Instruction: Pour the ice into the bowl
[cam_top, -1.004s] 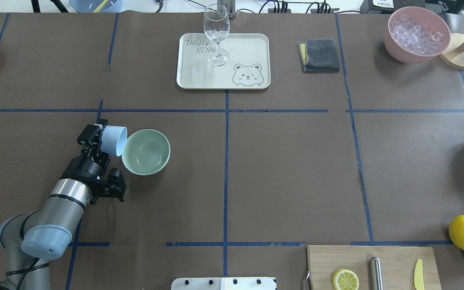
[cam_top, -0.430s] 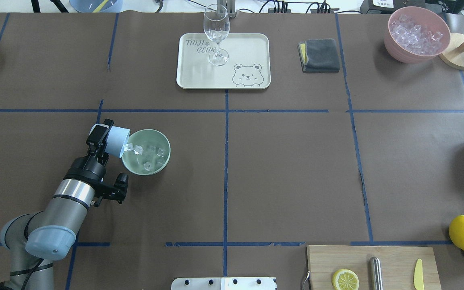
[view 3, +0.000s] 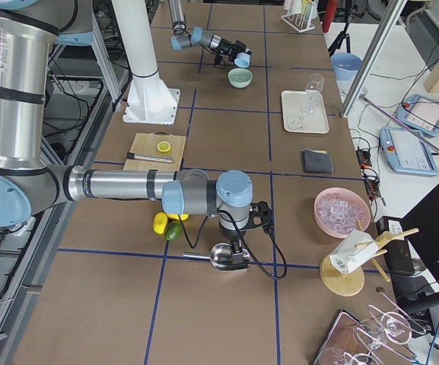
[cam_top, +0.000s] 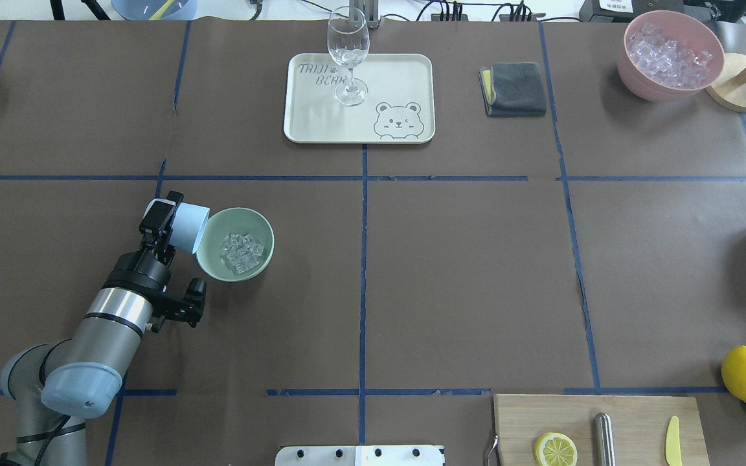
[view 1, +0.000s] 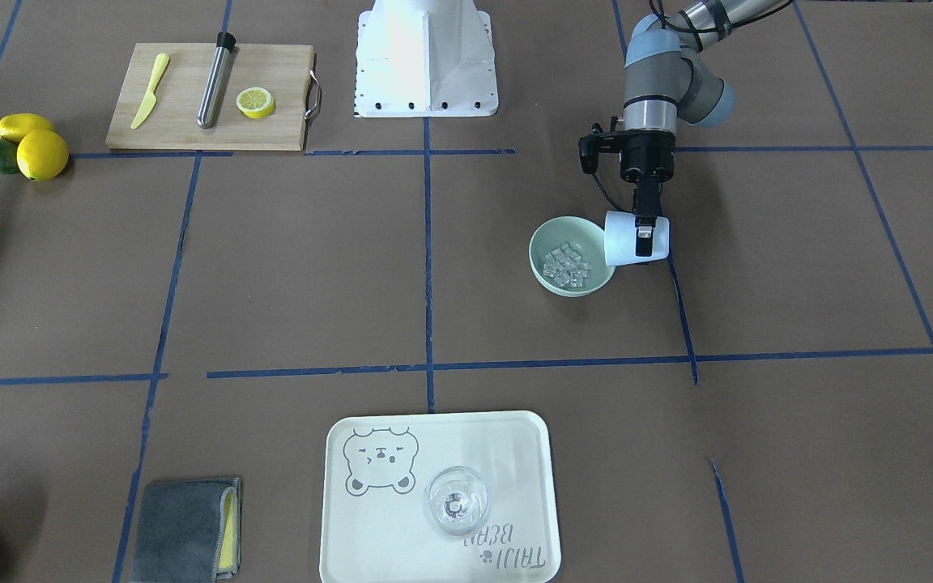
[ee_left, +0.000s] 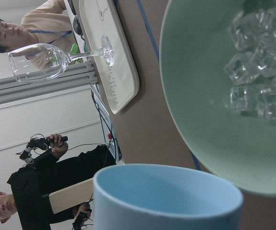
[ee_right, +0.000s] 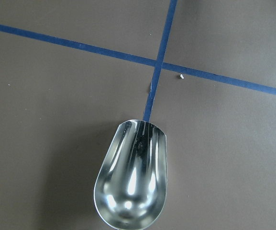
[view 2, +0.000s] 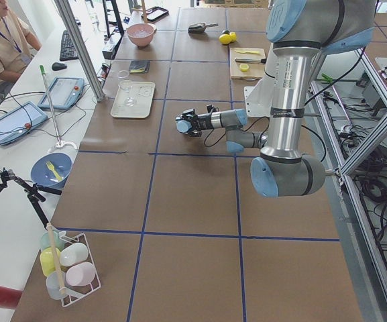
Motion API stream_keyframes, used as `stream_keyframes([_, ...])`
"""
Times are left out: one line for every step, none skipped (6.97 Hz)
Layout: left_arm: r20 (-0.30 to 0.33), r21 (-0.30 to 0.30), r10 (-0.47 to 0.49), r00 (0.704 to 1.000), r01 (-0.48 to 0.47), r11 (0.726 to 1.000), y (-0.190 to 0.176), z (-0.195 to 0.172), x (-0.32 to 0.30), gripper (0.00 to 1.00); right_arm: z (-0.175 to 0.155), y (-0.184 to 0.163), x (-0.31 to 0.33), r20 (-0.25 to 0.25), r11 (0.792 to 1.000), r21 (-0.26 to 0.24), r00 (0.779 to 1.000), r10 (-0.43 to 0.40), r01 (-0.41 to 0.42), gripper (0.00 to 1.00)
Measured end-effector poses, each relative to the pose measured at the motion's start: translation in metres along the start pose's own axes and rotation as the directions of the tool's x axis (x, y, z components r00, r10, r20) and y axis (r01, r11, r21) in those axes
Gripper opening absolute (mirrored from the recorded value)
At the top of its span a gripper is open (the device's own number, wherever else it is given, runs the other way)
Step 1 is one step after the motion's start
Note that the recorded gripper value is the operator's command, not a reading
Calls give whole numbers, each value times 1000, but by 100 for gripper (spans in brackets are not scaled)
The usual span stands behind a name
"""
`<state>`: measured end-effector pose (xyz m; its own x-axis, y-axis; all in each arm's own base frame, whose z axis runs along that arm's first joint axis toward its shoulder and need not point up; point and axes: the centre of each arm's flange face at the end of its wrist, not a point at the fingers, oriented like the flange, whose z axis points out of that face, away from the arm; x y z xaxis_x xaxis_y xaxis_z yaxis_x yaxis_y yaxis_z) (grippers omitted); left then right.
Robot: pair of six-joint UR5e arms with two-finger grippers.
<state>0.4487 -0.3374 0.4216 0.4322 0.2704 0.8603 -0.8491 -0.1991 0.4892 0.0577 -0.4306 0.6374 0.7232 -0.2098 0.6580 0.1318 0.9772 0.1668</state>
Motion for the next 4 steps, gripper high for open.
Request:
stream_keyframes([2, 2, -4, 1000, 4, 1000, 0, 0, -1, 0, 0, 0, 0, 0, 1000, 0, 1000, 0, 0, 100])
stream_keyframes([7, 8, -21, 1000, 21, 1000, 0, -1, -3, 0, 0, 0, 0, 0, 1000, 0, 1000, 0, 0, 100])
stream_keyframes([24, 27, -87, 996, 86, 996, 2, -4, -7, 0, 0, 0, 0, 0, 1000, 0, 1000, 0, 0, 100])
stream_keyframes([54, 70, -209, 976, 206, 976, 6, -9, -13, 0, 0, 0, 0, 0, 1000, 0, 1000, 0, 0, 100])
